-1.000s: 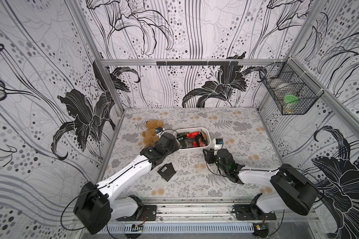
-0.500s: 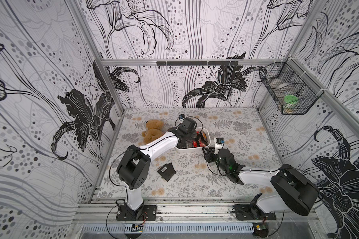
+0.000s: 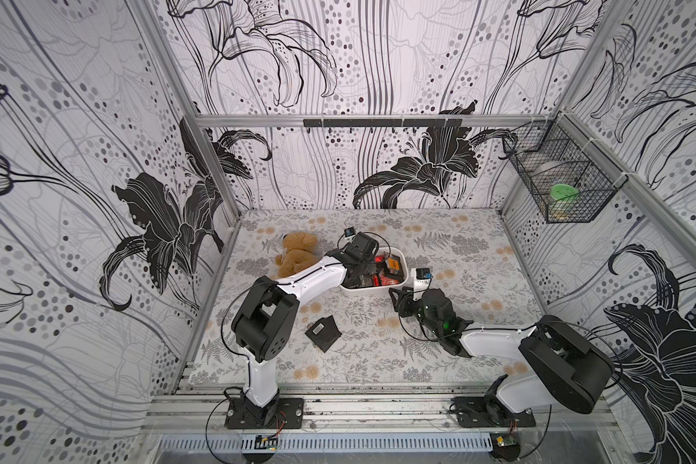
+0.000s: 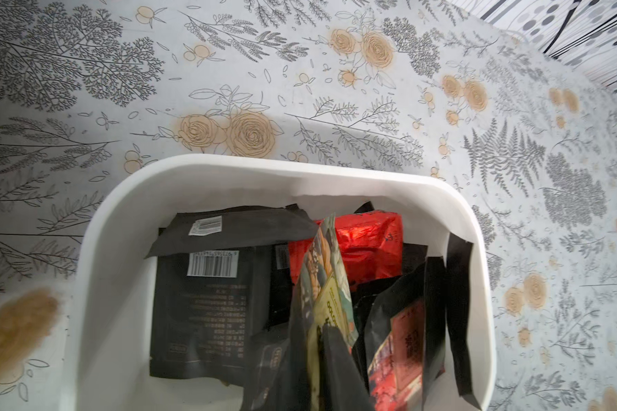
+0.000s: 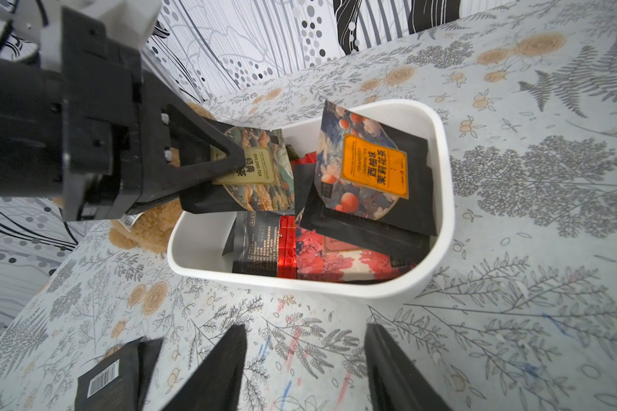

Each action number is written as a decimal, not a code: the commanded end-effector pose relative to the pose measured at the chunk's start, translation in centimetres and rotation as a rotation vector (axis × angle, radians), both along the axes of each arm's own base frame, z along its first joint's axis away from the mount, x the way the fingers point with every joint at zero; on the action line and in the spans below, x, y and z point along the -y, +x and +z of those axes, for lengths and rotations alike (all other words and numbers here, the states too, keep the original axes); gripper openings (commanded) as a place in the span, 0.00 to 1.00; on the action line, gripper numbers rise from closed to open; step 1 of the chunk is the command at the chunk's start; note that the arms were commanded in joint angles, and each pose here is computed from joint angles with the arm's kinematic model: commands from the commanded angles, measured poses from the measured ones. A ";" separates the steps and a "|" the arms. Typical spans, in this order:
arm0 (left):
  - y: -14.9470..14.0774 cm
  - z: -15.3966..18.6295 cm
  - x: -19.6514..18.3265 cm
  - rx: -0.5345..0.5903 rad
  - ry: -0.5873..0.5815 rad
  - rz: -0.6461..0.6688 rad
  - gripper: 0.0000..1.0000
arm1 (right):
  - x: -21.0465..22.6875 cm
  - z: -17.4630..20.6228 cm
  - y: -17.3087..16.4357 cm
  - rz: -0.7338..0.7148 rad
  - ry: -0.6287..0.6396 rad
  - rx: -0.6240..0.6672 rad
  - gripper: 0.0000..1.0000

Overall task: Put the tea bags into the storage box
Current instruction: Place the tea bag in the storage box, then pick up the tea bag from the center of the board.

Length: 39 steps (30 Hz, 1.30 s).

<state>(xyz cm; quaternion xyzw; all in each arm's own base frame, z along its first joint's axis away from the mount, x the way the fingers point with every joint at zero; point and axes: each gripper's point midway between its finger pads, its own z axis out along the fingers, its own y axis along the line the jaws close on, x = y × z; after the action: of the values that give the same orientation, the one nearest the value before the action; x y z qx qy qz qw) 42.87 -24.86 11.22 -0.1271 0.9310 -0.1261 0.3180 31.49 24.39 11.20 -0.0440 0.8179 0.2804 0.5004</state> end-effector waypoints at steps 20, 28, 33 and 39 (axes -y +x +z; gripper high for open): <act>-2.9 4.4 -4.3 0.060 0.046 0.057 0.56 | -2.0 0.8 -0.3 0.106 0.035 0.023 0.58; -8.0 5.8 -9.2 0.119 -0.004 0.179 0.69 | -7.5 1.0 -2.5 0.332 -0.006 0.049 0.58; -12.0 3.2 -12.5 0.102 -0.084 0.245 0.73 | -13.4 -0.4 -5.9 0.581 -0.063 0.020 0.48; -16.1 -0.6 -16.3 0.053 -0.149 0.344 0.73 | -17.5 -3.7 -8.3 0.766 -0.106 -0.132 0.28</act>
<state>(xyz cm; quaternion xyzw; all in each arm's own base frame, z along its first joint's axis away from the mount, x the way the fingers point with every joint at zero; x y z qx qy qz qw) 27.52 -9.13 11.15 -0.2719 0.8882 -0.1170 0.3514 25.32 40.82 10.06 -0.3116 0.7735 0.4068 0.3730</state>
